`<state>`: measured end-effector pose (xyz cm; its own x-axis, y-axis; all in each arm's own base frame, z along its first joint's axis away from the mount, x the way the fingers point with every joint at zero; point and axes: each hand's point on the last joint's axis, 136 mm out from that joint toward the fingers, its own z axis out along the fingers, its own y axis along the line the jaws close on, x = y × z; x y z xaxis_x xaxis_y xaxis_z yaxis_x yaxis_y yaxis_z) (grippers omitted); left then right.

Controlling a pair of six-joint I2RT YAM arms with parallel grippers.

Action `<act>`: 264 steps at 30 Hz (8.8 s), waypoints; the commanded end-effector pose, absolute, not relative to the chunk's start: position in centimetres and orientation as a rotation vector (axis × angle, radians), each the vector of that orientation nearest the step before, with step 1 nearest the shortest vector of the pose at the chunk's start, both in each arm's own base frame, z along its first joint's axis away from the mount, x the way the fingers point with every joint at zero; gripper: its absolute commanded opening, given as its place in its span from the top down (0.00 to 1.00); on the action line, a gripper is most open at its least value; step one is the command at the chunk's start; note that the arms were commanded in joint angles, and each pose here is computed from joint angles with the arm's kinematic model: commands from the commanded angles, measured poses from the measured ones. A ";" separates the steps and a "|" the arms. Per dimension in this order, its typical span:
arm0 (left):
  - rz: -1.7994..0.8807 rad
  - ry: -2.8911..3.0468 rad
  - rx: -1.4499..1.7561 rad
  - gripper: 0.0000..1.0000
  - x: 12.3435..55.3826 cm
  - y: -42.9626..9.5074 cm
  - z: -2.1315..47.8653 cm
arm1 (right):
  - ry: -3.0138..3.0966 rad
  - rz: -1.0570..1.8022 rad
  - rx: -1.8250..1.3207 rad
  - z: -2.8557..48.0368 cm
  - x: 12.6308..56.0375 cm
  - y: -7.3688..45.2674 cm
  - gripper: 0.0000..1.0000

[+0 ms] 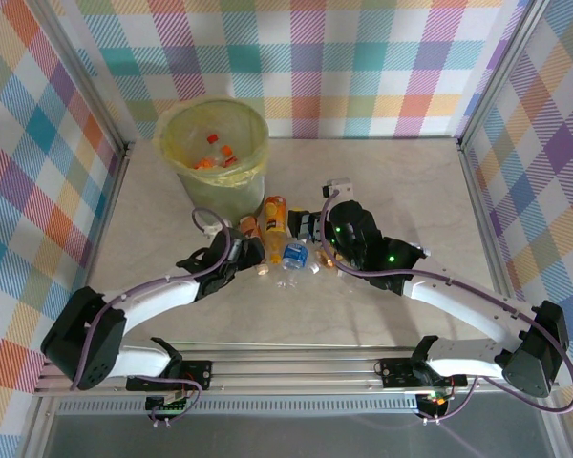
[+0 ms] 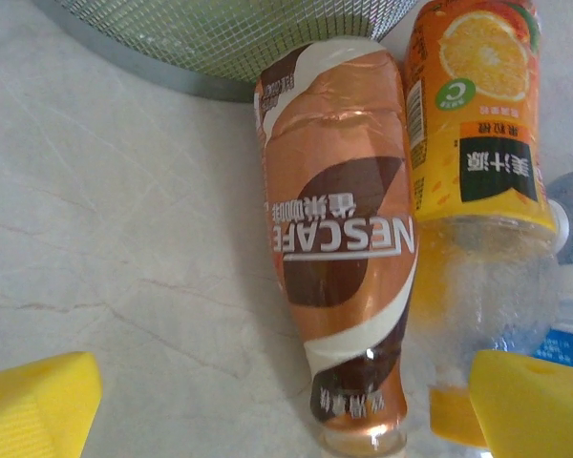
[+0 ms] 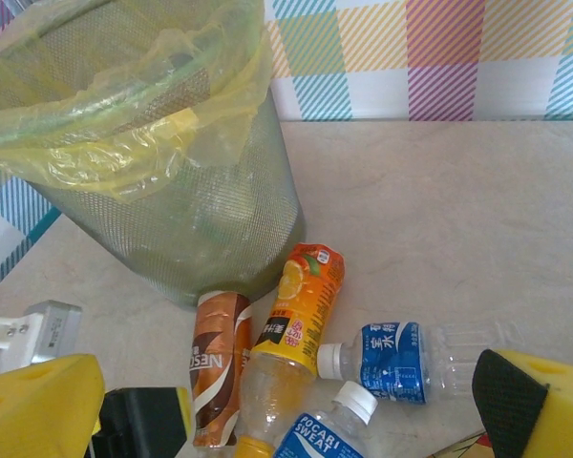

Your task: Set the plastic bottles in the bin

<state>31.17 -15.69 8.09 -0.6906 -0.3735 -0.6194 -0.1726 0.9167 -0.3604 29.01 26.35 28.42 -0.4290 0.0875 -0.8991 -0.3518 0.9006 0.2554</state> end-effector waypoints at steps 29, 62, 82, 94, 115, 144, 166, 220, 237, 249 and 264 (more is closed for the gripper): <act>-0.280 2.364 -0.645 0.23 35.2 -14.2 3.7 | 1.965 0.466 -0.183 28.0 29.2 26.2 0.00; 0.031 1.994 -0.873 0.52 28.8 -0.9 15.6 | 1.962 0.468 -0.178 28.1 29.0 25.8 0.00; -0.040 1.673 -0.269 0.53 32.2 -2.2 38.4 | 1.967 0.478 -0.181 27.8 29.2 26.3 0.00; -0.041 1.659 0.157 0.53 41.6 -7.4 44.9 | 1.961 0.480 -0.178 28.2 29.0 26.0 0.00; 0.000 1.924 0.353 0.51 52.0 -6.8 37.6 | 1.975 0.474 -0.178 27.9 29.1 26.1 0.00; -0.137 2.022 0.362 0.15 51.5 -8.3 34.5 | 1.989 0.463 -0.184 27.6 29.3 26.4 0.00; -0.328 1.801 0.027 0.00 44.5 -7.1 43.8 | 2.003 0.462 -0.175 27.3 29.3 26.4 0.00; -0.481 2.216 -0.168 0.04 32.7 -22.0 15.1 | 2.095 0.310 0.249 23.3 28.9 16.6 0.00; -0.336 2.312 -0.165 0.05 36.2 -23.4 9.8 | 2.094 0.304 0.245 23.0 28.9 16.5 0.00; -0.288 2.358 -0.182 0.06 37.9 -23.4 7.4 | 2.098 0.292 0.233 22.8 29.3 16.7 0.00; -0.236 2.409 -0.261 0.14 38.0 -21.3 5.1 | 2.107 0.286 0.220 22.9 29.8 17.3 0.00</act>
